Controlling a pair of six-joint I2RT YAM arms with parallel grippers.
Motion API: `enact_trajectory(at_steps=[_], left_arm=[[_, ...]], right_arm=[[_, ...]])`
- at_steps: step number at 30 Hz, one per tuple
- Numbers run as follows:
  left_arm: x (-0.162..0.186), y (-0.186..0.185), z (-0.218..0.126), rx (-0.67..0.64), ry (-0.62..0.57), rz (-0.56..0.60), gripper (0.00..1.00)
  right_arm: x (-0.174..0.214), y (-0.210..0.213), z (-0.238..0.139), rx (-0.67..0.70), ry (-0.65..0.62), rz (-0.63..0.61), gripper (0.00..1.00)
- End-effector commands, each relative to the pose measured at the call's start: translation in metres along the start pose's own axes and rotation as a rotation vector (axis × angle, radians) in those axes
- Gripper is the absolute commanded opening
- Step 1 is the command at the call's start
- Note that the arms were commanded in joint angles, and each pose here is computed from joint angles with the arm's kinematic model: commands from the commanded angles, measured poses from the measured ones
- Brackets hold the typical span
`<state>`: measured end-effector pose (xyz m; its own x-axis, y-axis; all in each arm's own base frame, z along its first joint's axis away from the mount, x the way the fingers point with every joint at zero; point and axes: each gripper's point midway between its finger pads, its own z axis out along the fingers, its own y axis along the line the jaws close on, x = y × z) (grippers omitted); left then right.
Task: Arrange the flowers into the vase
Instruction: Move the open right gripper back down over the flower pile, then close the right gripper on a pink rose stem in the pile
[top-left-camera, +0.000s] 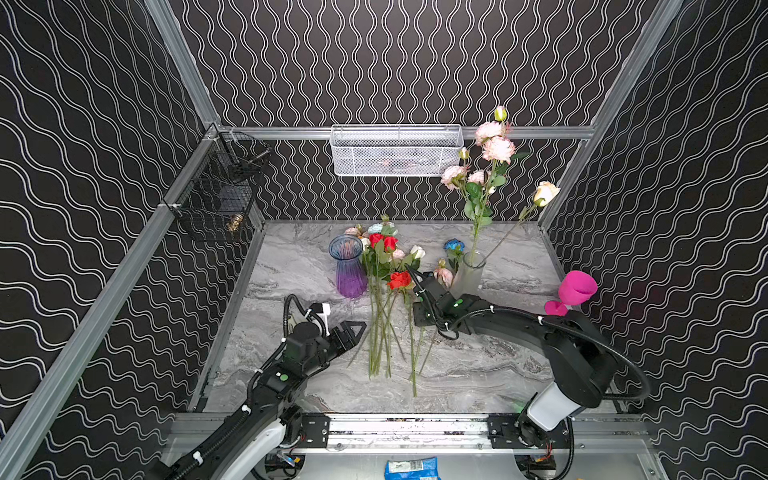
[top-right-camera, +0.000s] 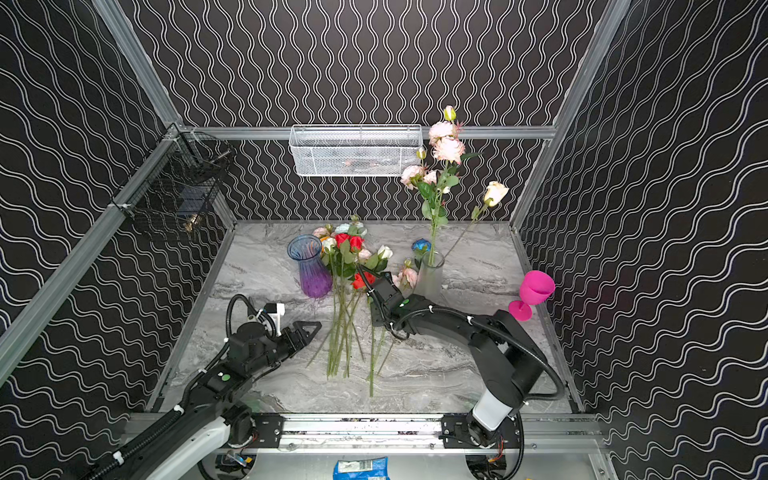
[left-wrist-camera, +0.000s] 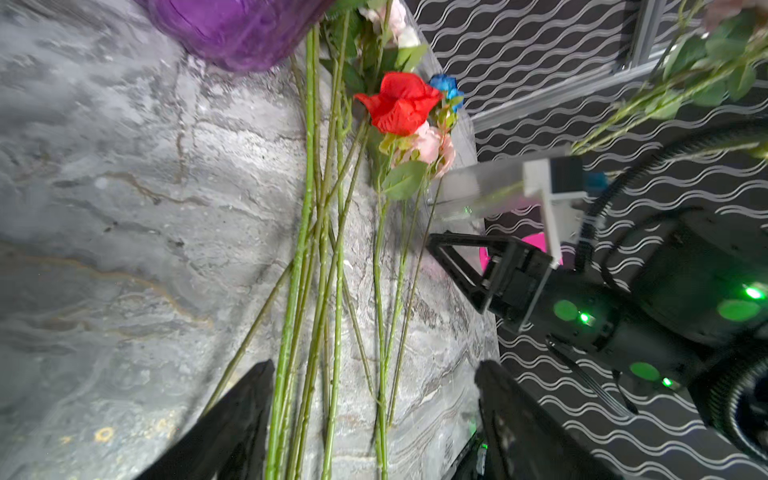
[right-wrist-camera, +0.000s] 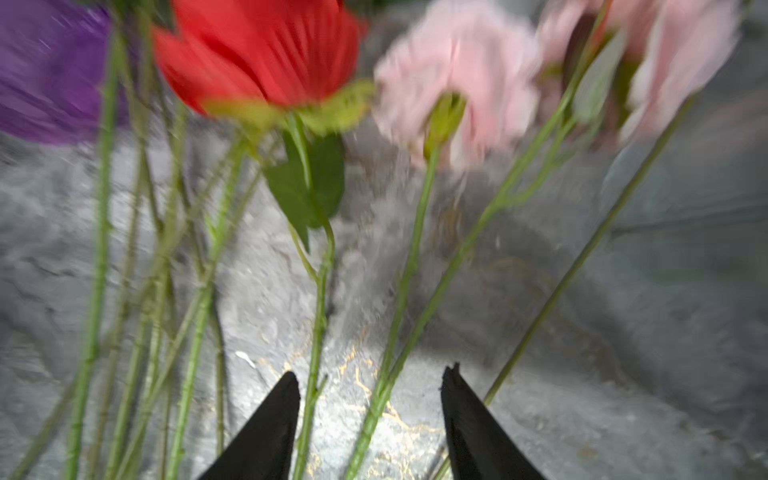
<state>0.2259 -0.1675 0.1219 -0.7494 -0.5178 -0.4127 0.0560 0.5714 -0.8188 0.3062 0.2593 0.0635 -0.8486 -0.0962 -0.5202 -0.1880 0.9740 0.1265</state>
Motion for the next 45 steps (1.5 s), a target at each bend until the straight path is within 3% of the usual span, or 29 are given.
enact_trajectory(at_steps=[1, 8, 12, 16, 21, 30, 45], left_arm=[[-0.006, -0.010, -0.002, 0.021, -0.029, 0.046, 0.80], [-0.005, -0.009, -0.001, 0.035, -0.049, 0.051, 0.80], [-0.003, -0.010, 0.002, 0.036, -0.026, 0.061, 0.80], [-0.003, -0.014, 0.002, 0.040, -0.018, 0.074, 0.80], [-0.010, -0.022, -0.006, 0.040, -0.046, 0.094, 0.80], [-0.024, -0.044, -0.017, 0.094, -0.099, 0.129, 0.81], [-0.028, -0.061, -0.016, 0.231, -0.141, 0.085, 0.81]], right_arm=[[0.012, 0.000, 0.008, 0.006, 0.058, 0.069, 0.58], [0.024, -0.004, 0.032, -0.003, 0.114, 0.125, 0.52], [0.012, -0.010, 0.035, -0.013, 0.081, 0.173, 0.37], [-0.005, -0.014, 0.036, -0.075, 0.062, 0.230, 0.13], [-0.017, -0.015, 0.032, -0.096, 0.045, 0.217, 0.00], [-0.038, 0.001, -0.019, -0.245, -0.114, 0.171, 0.00], [-0.105, -0.005, -0.093, -0.153, -0.533, 0.033, 0.00]])
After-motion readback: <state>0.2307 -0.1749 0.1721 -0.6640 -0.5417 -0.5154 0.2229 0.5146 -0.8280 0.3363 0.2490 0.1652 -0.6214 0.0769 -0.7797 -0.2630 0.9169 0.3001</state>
